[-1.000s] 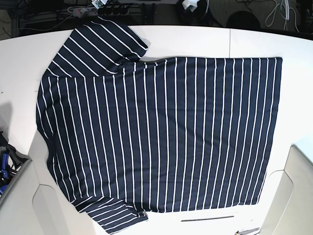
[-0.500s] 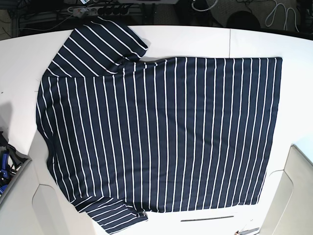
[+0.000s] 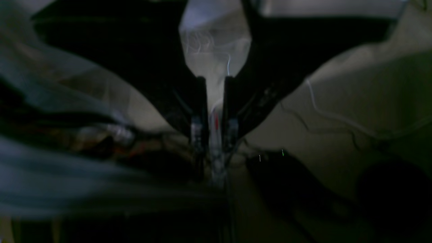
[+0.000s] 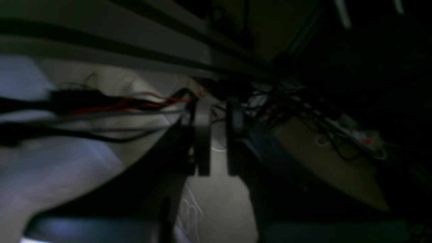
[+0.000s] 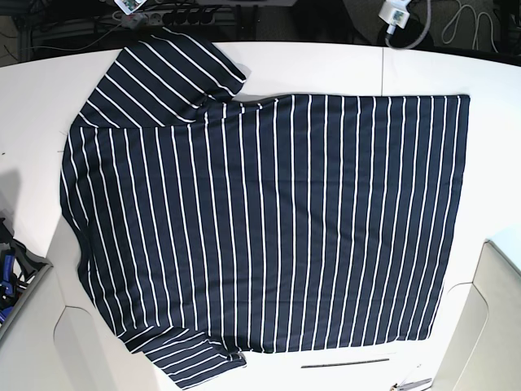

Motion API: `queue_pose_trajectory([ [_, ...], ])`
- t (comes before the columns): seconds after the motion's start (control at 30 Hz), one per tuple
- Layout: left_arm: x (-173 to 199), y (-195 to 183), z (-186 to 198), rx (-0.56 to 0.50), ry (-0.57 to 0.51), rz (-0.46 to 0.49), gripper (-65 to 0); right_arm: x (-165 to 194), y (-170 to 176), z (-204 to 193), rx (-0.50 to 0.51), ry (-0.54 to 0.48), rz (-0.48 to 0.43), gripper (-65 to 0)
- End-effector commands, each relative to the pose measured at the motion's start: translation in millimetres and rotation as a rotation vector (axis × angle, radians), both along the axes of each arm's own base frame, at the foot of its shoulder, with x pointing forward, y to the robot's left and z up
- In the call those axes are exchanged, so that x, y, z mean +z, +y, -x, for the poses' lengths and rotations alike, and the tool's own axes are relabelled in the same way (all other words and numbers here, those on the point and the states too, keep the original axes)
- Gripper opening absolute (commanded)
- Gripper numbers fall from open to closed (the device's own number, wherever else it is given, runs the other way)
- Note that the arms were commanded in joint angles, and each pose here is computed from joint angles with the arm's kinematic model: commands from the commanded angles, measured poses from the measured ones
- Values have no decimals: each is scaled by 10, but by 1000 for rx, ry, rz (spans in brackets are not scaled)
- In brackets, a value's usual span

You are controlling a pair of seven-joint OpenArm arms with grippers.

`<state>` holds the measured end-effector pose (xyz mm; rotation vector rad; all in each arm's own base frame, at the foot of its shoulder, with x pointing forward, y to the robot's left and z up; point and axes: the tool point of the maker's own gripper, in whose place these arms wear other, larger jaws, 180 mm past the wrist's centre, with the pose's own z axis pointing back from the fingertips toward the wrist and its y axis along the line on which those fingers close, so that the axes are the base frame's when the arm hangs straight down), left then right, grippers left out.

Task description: Fold the T-shirt properly

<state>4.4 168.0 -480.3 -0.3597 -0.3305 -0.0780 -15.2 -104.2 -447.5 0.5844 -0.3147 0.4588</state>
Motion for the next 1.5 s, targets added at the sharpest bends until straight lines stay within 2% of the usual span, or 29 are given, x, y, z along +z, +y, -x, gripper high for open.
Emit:
queue_pose_trajectory([
  [0.0, 88, 33, 46, -8, 0, 0, -561, 109, 12, -91, -14, -21, -27, -576],
  [0.2, 473, 311, -266, 0, -120, -89, -554, 429, 21, -461, -95, -73, -90, -576],
  [0.37, 787, 505, -579, 19, -237, -125, -484, 672, -173, -876, -224, -181, -109, -574],
  [0.43, 885, 584, -663, 31, -270, -136, -442, 731, -327, -1029, -285, -221, -98, -529],
  [0.6, 1050, 806, -792, 61, -321, -162, -322, 810, -776, -1309, -386, -250, -13, -346],
  [0.7, 1140, 943, -887, 59, -351, -188, -271, 858, -1070, -1467, -455, -257, 56, -303],
  [0.87, 1246, 1133, -1098, 72, -398, -243, -250, 943, -1306, -1590, -496, -301, 107, -301],
  [0.97, 1303, 1166, -1232, 60, -431, -252, -212, 893, -1331, -1561, -498, -287, 118, -244],
  [1.03, 1336, 1186, -1308, 53, -449, -257, -212, 844, -1374, -1549, -509, -276, 125, -215],
  [1.23, 1325, 1281, -1399, 79, -459, -242, -211, 603, -1581, -1516, -571, -219, 149, -213],
  [1.33, 1236, 1407, -1432, 116, -444, -236, -211, 517, -1646, -1526, -606, -197, 136, -213],
  [1.47, 1084, 1607, -1486, 189, -421, -221, -211, 479, -1600, -1513, -598, -172, 88, -213],
])
